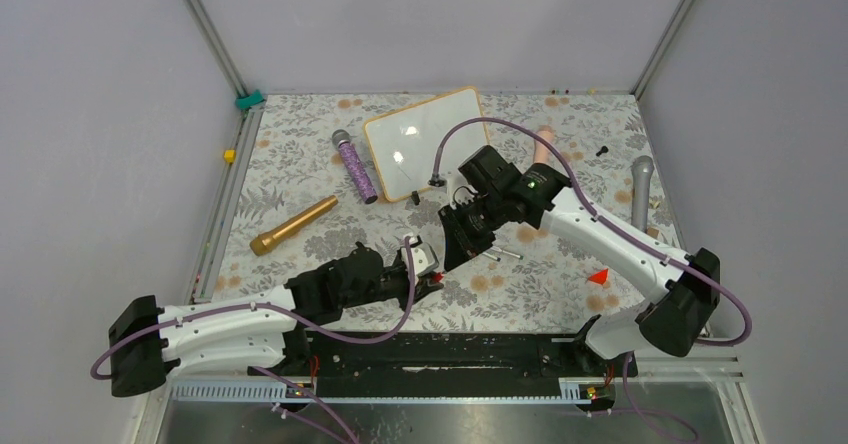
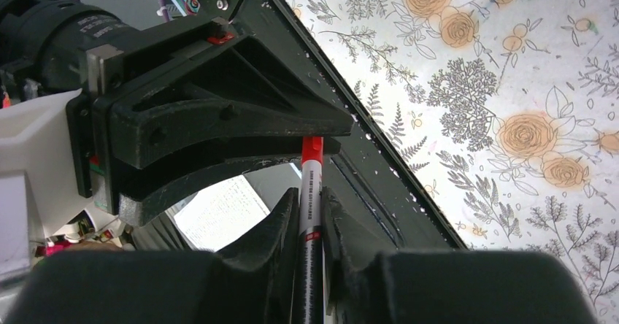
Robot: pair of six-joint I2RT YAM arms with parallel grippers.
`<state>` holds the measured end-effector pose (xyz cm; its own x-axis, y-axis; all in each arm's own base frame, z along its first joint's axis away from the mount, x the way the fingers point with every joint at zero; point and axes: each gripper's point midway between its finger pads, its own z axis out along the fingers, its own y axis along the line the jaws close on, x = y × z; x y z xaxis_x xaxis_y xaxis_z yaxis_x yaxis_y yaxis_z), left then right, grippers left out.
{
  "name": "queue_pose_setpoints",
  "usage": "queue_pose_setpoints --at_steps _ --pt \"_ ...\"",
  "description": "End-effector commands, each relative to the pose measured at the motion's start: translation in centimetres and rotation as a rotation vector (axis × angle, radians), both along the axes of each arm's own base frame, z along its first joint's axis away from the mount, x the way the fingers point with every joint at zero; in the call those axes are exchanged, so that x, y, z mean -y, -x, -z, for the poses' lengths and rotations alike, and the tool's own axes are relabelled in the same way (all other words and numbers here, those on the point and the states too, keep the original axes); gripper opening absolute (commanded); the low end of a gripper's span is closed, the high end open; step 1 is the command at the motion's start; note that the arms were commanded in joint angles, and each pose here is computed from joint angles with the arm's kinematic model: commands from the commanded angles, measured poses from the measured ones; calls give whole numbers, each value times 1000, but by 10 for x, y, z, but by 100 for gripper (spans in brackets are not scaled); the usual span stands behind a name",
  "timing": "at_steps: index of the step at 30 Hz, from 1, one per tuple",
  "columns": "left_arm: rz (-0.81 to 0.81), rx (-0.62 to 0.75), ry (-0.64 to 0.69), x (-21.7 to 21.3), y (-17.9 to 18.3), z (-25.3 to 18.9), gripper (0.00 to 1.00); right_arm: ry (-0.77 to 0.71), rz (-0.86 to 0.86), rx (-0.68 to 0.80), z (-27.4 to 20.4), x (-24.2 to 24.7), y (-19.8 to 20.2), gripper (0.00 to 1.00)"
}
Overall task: Write a sentence on the whiteboard
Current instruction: Open the pen cap of the whiteboard marker, then place the pen cap at the center of the board.
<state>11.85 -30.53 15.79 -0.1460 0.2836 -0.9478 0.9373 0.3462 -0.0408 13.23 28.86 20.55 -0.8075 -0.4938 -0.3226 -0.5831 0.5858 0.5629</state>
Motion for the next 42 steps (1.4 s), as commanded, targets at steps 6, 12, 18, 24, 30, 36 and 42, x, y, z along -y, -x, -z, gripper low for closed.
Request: queue_pose_setpoints --at_steps 6,12,18,24,30,36,42 --pt "-23 58 79 11 -10 -31 0 16 -48 61 -8 5 0 0" --pt "-56 31 84 2 -9 -9 0 16 46 137 -26 41 -24 0" --pt "-103 9 72 -12 -9 15 0 -22 159 205 -43 72 -42 0" --pt "-143 -14 72 -16 -12 20 0 -30 194 215 -44 74 -46 0" --pt "-390 -143 84 -25 -39 23 0 22 402 353 -33 92 -76 0" --pt "-600 -534 -73 -28 -60 74 0 -54 670 542 -36 123 -88 0" --pt "-584 -737 -155 -12 -64 104 0 -119 822 650 -40 153 -79 0"
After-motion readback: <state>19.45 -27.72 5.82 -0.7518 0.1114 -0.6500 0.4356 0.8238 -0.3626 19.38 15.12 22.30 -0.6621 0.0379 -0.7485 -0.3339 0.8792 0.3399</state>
